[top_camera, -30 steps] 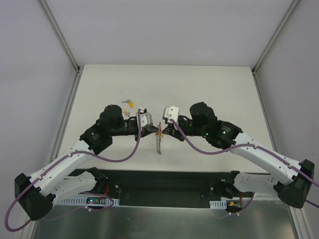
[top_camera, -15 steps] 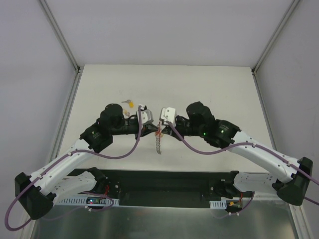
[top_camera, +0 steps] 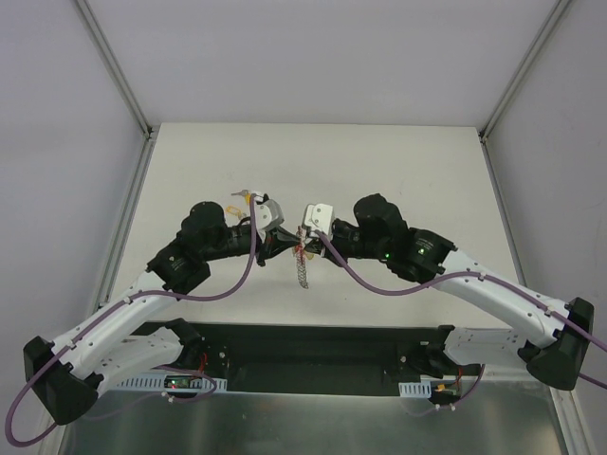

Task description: Put the keys on the keyring

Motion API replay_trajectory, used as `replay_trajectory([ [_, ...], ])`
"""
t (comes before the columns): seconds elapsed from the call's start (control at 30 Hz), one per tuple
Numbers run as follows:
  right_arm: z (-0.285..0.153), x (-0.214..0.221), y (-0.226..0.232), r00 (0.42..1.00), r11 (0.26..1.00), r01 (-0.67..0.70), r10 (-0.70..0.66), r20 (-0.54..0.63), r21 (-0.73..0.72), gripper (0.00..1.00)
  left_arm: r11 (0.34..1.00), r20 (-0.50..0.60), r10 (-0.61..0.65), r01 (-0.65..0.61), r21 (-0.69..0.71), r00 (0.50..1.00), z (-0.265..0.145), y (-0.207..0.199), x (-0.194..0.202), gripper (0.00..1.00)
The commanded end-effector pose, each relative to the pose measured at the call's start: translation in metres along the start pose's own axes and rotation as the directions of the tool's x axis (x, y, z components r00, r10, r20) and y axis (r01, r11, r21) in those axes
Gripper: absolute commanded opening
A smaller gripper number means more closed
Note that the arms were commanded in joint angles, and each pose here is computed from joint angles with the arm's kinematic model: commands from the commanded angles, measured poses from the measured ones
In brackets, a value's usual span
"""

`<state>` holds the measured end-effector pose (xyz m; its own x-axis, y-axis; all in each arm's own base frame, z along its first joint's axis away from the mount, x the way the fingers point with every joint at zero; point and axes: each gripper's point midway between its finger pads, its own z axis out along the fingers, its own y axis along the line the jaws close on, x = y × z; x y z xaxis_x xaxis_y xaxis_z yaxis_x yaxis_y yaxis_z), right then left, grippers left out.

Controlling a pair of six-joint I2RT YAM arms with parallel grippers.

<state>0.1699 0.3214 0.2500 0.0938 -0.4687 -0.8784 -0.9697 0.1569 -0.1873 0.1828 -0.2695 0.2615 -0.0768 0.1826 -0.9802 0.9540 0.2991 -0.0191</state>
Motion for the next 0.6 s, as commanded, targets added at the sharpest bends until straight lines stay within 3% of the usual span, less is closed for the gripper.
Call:
replay_trajectory([
  [0.0, 0.001, -0.010, 0.009, 0.997, 0.999, -0.022, 0.023, 0.069, -0.025, 0.01, 0.999, 0.200, 0.017, -0.011, -0.032, 0.980, -0.004, 0.000, -0.045, 0.00],
  [0.27, -0.006, -0.019, 0.005, 0.989, 1.000, -0.024, 0.023, 0.148, 0.006, 0.01, 0.999, 0.290, -0.016, 0.025, -0.029, 0.957, -0.002, 0.000, -0.051, 0.00],
  [0.57, -0.013, -0.015, 0.001, 0.993, 0.999, -0.021, 0.017, 0.117, 0.028, 0.01, 0.996, 0.331, -0.029, 0.055, -0.068, 0.943, -0.003, 0.006, -0.039, 0.04],
])
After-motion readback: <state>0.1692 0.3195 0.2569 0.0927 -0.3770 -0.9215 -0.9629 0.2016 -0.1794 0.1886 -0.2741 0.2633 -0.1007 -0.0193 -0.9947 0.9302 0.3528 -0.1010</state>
